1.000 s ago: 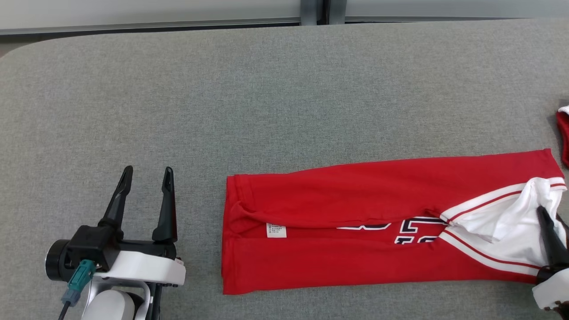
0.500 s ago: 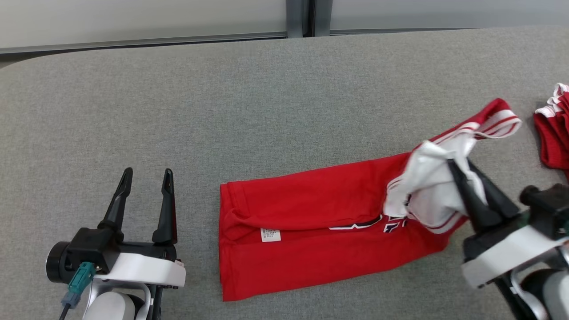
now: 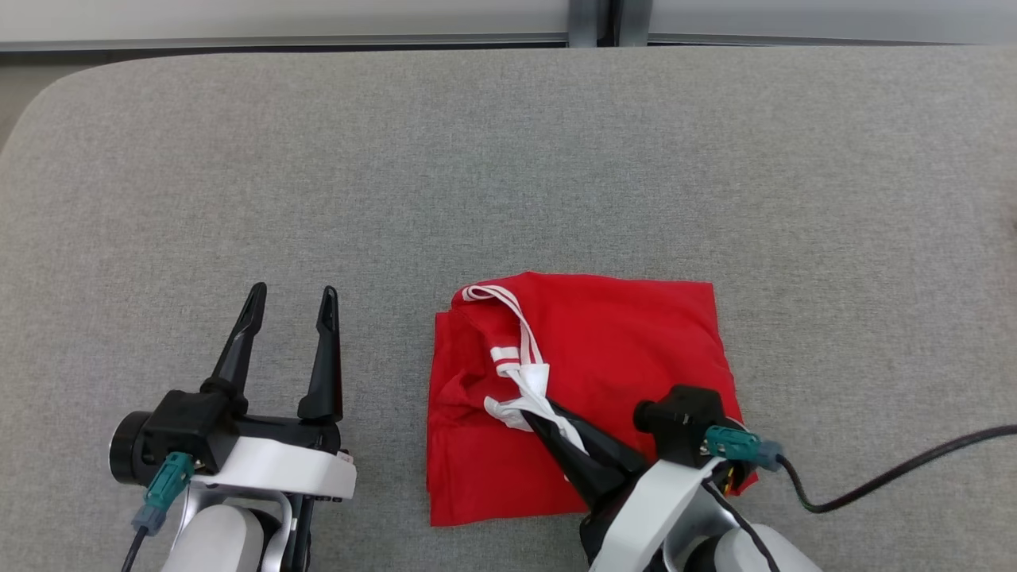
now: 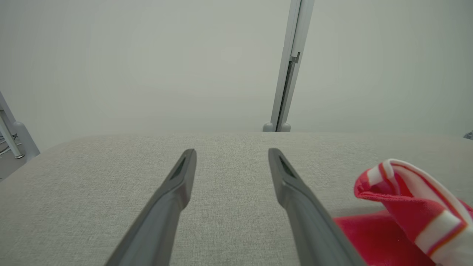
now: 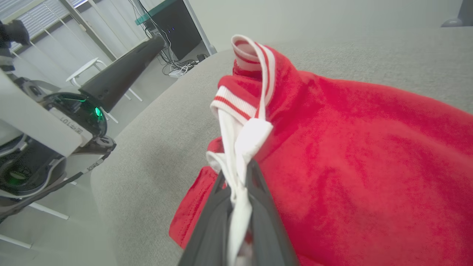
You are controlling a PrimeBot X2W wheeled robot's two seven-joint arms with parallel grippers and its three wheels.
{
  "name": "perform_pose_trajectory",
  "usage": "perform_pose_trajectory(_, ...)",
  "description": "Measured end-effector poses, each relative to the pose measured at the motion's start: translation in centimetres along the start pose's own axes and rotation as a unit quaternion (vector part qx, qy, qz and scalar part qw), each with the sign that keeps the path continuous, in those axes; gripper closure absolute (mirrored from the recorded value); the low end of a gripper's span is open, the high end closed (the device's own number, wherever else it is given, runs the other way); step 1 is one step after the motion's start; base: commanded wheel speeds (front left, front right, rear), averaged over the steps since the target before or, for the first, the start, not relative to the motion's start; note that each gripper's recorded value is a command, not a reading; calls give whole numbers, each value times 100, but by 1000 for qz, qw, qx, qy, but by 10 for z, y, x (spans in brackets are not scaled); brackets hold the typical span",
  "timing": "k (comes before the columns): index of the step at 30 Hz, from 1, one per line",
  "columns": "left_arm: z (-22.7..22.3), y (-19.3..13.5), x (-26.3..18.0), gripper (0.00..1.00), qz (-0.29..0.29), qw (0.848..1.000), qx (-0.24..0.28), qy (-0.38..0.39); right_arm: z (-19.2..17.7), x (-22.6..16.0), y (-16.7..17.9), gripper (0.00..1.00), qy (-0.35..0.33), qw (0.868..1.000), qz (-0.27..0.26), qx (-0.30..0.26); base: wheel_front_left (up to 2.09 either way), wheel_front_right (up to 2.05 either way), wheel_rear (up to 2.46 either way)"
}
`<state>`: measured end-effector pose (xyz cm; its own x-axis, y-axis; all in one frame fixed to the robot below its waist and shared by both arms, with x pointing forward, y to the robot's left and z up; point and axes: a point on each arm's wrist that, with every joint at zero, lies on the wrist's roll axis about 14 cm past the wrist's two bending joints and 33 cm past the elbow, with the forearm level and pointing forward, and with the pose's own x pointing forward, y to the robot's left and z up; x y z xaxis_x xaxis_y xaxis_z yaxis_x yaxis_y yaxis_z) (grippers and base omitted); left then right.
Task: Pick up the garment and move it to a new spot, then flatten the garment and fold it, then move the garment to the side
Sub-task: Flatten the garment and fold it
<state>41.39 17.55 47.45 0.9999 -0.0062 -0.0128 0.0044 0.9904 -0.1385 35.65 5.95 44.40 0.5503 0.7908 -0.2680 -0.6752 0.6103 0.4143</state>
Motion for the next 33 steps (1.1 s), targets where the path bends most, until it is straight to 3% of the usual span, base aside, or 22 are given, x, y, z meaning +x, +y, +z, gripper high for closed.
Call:
perform_pose_trajectory(10,-6,8,2,0,14,1000,1,7,-21,23,11,100,8,999,23,46,0,0,0)
perform_pose_trajectory(11,-6,8,2,0,14,1000,1,7,-21,23,11,74,8,999,23,46,0,0,0)
perform_pose_trajectory(13,-7,7,2,0,13,1000,0,8,-17,27,15,0,-3,998,30,46,0,0,0)
perform_pose_trajectory(19,-9,4,4,0,7,1000,3,10,32,32,17,0,-106,993,40,26,0,0,0)
perform_pose_trajectory(23,-9,1,5,0,1,1000,5,10,72,20,-2,0,-189,982,13,5,0,0,0)
perform_pose_trajectory(28,-10,-3,4,0,-6,1000,8,11,102,-21,-62,0,-247,965,-82,-35,0,0,0)
perform_pose_trajectory(33,-4,-2,1,0,-9,1000,12,5,103,-91,-130,0,-254,940,-217,-65,0,0,0)
